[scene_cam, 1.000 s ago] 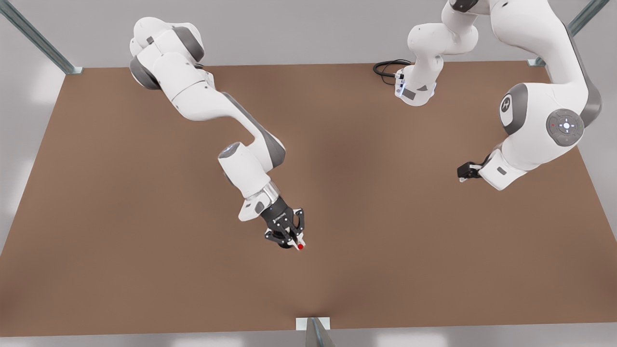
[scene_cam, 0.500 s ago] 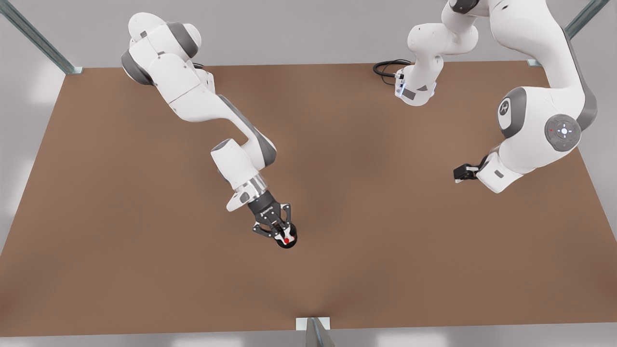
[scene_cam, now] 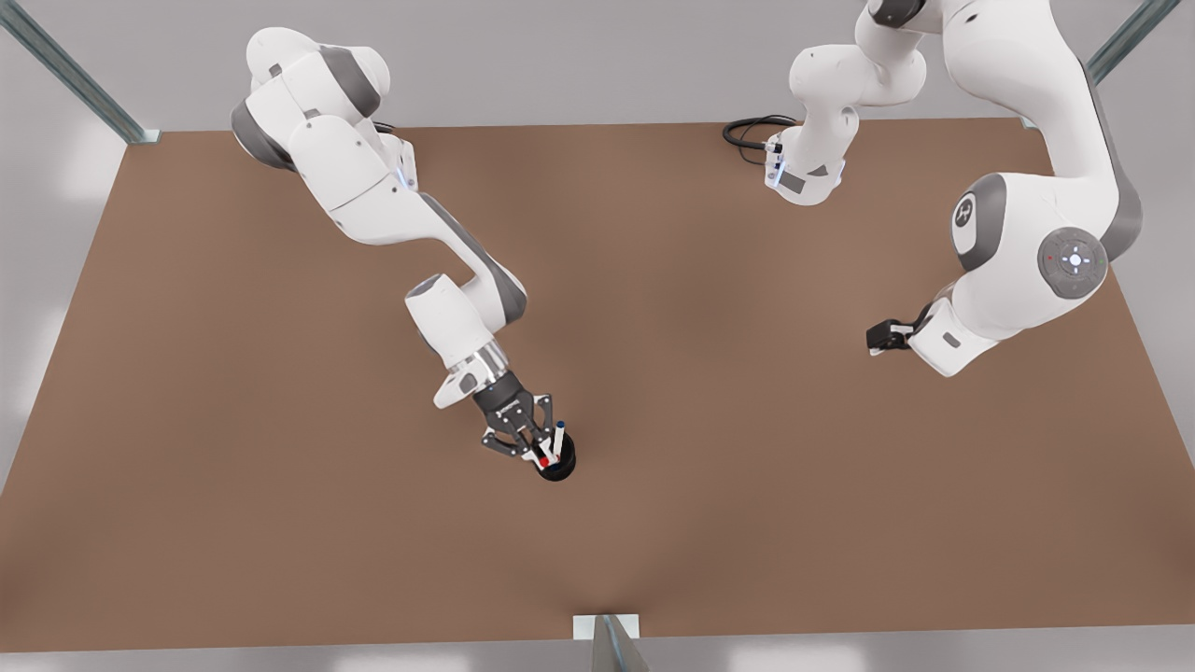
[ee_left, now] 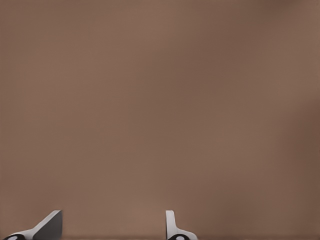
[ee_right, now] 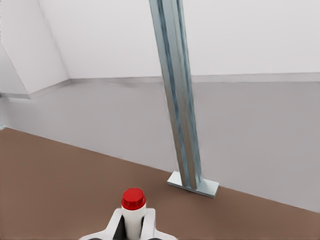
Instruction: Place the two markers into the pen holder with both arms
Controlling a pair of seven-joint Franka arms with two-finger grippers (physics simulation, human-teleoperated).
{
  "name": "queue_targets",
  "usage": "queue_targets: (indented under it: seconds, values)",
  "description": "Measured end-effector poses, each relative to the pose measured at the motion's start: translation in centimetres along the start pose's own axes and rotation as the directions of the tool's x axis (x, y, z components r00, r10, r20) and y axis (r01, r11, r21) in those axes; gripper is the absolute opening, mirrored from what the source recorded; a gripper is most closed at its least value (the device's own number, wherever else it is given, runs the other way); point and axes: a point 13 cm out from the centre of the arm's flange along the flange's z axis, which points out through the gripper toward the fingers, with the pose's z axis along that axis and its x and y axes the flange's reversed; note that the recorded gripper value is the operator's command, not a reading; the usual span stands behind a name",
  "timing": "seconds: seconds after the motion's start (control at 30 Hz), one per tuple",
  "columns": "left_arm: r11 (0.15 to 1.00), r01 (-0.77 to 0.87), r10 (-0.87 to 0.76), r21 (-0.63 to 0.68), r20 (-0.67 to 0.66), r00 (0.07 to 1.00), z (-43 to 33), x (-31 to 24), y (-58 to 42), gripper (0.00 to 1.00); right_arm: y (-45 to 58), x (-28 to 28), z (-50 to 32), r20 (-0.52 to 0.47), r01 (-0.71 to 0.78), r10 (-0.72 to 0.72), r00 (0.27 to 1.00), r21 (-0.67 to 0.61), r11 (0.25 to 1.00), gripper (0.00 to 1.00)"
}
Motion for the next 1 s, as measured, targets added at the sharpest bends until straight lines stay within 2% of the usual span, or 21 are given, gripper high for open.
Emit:
queue_targets:
  seconds: [0.1,0.13,0.17,0.37,0.43,0.47,0.53,0.6,0.63,0.67,0.73,0.77,0.87,1.0]
  values:
    - [1.0,0.002,-0.002,0.0,-0.003,1.0,0.2,-0.1,0.0,1.0,0.1,1.9,0.2,-0.027,0.001,-0.001,1.0,-0.003,1.0,0.24]
    - [1.0,0.002,-0.002,0.0,-0.004,1.0,0.3,-0.1,0.0,1.0,0.0,2.9,0.4,-0.041,0.001,-0.001,0.999,-0.002,1.0,0.37]
    - [1.0,0.003,-0.003,0.0,-0.004,1.0,0.3,-0.1,0.0,1.0,0.0,4.2,0.5,-0.06,-0.001,0.0,0.998,-0.002,1.0,1.0]
    - [1.0,0.005,-0.005,0.0,-0.004,1.0,0.3,-0.1,0.0,1.0,-0.3,6.1,0.8,-0.089,0.001,-0.001,0.996,-0.001,1.0,1.0]
    - [1.0,0.005,-0.005,0.0,-0.004,1.0,0.3,-0.1,0.0,1.0,-0.8,3.8,0.7,-0.055,0.008,-0.008,0.998,0.006,1.0,1.0]
    - [1.0,0.006,-0.006,0.0,-0.003,1.0,0.3,-0.1,0.0,1.0,-2.4,0.8,0.3,-0.022,0.01,-0.01,1.0,0.025,1.0,1.0]
    - [1.0,0.006,-0.006,-0.001,-0.001,1.0,0.2,-0.1,0.0,1.0,-6.7,-10.0,-2.4,0.047,0.028,-0.032,0.998,0.088,0.996,1.0]
    - [1.0,0.008,-0.008,-0.003,0.003,1.0,-0.1,0.0,0.2,1.0,-12.4,-21.1,-10.5,0.043,0.049,-0.058,0.997,0.195,0.98,1.0]
    - [1.0,0.011,-0.011,-0.004,0.006,1.0,-0.3,0.0,0.4,1.0,-16.7,-23.7,-15.1,-0.009,0.043,-0.042,0.999,0.268,0.963,1.0]
    - [1.0,0.013,-0.013,-0.005,0.01,1.0,-0.6,0.0,0.5,1.0,-21.2,-23.8,-19.7,-0.088,0.034,-0.004,0.996,0.346,0.937,1.0]
    - [1.0,0.017,-0.016,-0.004,0.034,0.999,-1.9,-0.1,0.9,1.0,-28.2,-19.8,-26.4,-0.261,-0.007,0.147,0.954,0.472,0.882,1.0]
    - [1.0,0.02,-0.02,-0.005,0.053,0.998,-3.2,0.3,1.3,1.0,-29.5,-17.2,-28.0,-0.338,-0.023,0.217,0.916,0.496,0.868,1.0]
    - [0.999,0.028,-0.026,-0.017,0.097,0.995,-6.6,1.6,2.3,1.0,-28.2,-11.4,-29.3,-0.526,-0.034,0.326,0.786,0.489,0.871,1.0]
    - [0.999,0.007,-0.004,-0.031,0.086,0.996,-7.0,2.1,1.7,1.0,-27.0,-7.3,-28.8,-0.65,-0.029,0.37,0.663,0.472,0.881,1.0]
